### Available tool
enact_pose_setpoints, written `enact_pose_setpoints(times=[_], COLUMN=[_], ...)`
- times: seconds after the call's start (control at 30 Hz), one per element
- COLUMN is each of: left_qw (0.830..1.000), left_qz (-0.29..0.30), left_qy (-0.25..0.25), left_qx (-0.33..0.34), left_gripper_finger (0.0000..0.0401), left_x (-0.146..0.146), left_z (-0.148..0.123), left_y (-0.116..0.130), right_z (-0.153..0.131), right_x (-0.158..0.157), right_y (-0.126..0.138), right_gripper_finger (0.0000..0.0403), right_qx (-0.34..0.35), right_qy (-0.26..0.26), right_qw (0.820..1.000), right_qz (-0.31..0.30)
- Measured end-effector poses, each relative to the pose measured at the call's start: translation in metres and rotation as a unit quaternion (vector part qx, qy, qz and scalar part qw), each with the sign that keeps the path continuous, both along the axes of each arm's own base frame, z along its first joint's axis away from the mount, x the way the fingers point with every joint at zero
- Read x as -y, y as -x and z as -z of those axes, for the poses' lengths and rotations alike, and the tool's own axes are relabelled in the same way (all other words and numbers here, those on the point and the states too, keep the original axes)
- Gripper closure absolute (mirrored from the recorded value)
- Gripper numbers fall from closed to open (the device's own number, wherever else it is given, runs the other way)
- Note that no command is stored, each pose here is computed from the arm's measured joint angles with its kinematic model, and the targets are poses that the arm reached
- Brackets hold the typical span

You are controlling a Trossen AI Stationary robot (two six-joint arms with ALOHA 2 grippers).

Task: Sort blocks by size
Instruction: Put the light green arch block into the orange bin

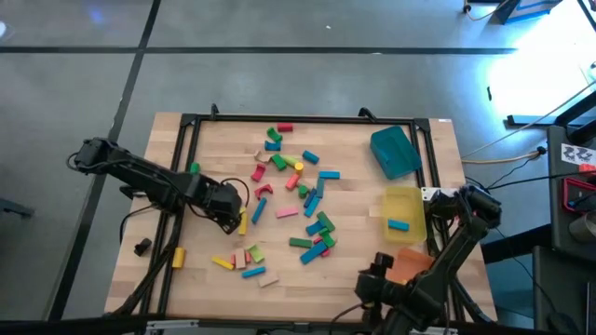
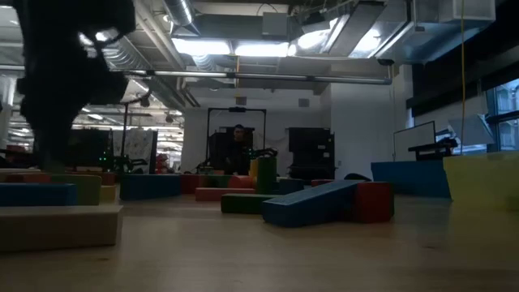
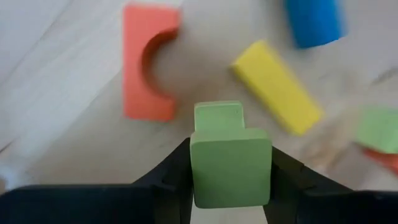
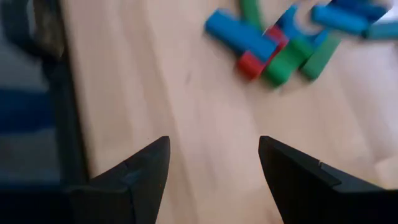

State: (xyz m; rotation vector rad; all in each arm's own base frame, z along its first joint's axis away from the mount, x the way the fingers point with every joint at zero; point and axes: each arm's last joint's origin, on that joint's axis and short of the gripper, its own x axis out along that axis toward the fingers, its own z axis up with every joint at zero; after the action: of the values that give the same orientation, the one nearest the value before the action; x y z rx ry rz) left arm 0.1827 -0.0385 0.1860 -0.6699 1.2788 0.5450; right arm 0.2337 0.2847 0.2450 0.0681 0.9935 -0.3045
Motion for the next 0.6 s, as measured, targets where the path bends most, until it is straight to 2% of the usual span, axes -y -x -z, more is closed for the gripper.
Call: enact_pose_setpoints(times=[0.1, 0.23, 0.3, 0.43, 0.6], left_qw=[0.999, 0.99, 0.976, 0.938, 0.899], left_qz=[0.011, 0.022, 0.017, -0.006, -0.031], left_qy=[0.005, 0.022, 0.03, 0.02, 0.014], left_qx=[0.035, 0.14, 0.215, 0.346, 0.437], left_gripper_finger=[0.0282, 0.0282, 0.0276, 0.0262, 0.027], left_x=[0.002, 0.007, 0.009, 0.011, 0.012], left_z=[-0.015, -0.035, -0.043, -0.061, -0.075], left_y=[-0.01, -0.031, -0.043, -0.062, -0.074], right_z=[-0.001, -0.004, -0.006, -0.01, -0.018], right_x=[0.008, 0.019, 0.026, 0.04, 0.061], right_y=[-0.012, -0.031, -0.043, -0.065, -0.092], right_gripper_finger=[0.0155, 0.0155, 0.0155, 0.0155, 0.0155], right_qx=[0.027, 0.06, 0.079, 0.108, 0.145], right_qy=[0.023, 0.054, 0.069, 0.116, 0.219], right_qw=[0.999, 0.997, 0.994, 0.987, 0.965], right_qz=[0.007, 0.002, -0.001, -0.018, -0.024])
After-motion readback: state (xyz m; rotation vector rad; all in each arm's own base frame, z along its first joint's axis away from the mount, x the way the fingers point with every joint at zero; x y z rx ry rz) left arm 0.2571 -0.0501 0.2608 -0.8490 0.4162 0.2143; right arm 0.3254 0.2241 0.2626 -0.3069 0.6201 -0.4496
